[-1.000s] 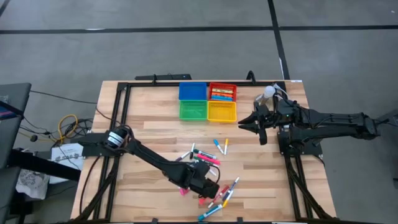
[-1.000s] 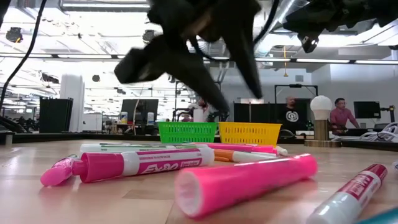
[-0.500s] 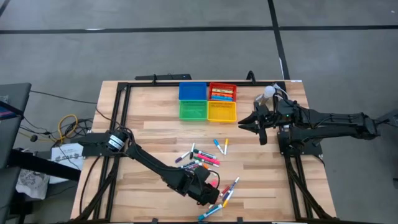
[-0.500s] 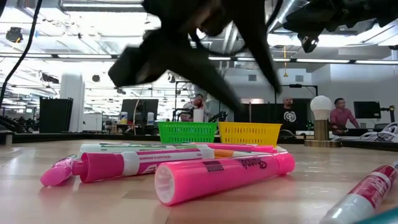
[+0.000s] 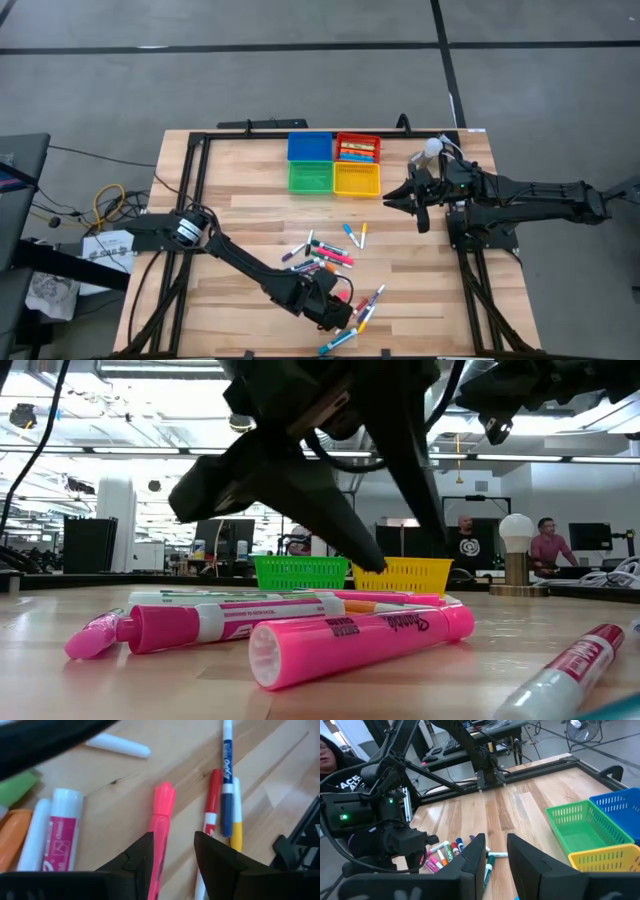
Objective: Pick & Place Markers
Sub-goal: Put the pink marker in the red bin
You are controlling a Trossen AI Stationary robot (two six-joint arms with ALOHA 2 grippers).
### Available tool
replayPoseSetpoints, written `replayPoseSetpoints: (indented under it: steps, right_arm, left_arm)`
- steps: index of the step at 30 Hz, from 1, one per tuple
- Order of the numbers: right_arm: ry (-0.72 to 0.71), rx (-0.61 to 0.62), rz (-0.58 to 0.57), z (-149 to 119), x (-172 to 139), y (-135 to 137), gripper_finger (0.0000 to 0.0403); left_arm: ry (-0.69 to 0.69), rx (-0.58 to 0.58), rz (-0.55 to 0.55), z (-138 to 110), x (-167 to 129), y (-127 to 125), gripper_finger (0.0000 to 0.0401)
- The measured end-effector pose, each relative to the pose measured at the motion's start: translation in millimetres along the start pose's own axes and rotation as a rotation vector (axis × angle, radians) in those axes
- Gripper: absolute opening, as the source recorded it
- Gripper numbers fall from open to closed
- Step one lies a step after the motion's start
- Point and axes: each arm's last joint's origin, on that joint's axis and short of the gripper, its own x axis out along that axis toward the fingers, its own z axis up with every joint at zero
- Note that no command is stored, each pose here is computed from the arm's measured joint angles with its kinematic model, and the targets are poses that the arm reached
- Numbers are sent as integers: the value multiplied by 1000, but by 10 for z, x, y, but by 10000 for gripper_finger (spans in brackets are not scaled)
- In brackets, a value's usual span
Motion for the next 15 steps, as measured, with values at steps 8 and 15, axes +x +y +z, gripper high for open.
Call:
replayPoseSetpoints:
  steps: [8, 15]
  right_arm:
    - [0, 1, 0, 0, 0, 0, 70]
    - [-6, -1, 1, 6, 3, 1, 70]
  left_arm:
    - [-6, -20, 4, -12, 77, 15, 141]
    - [50, -12, 20, -100, 268, 18, 141]
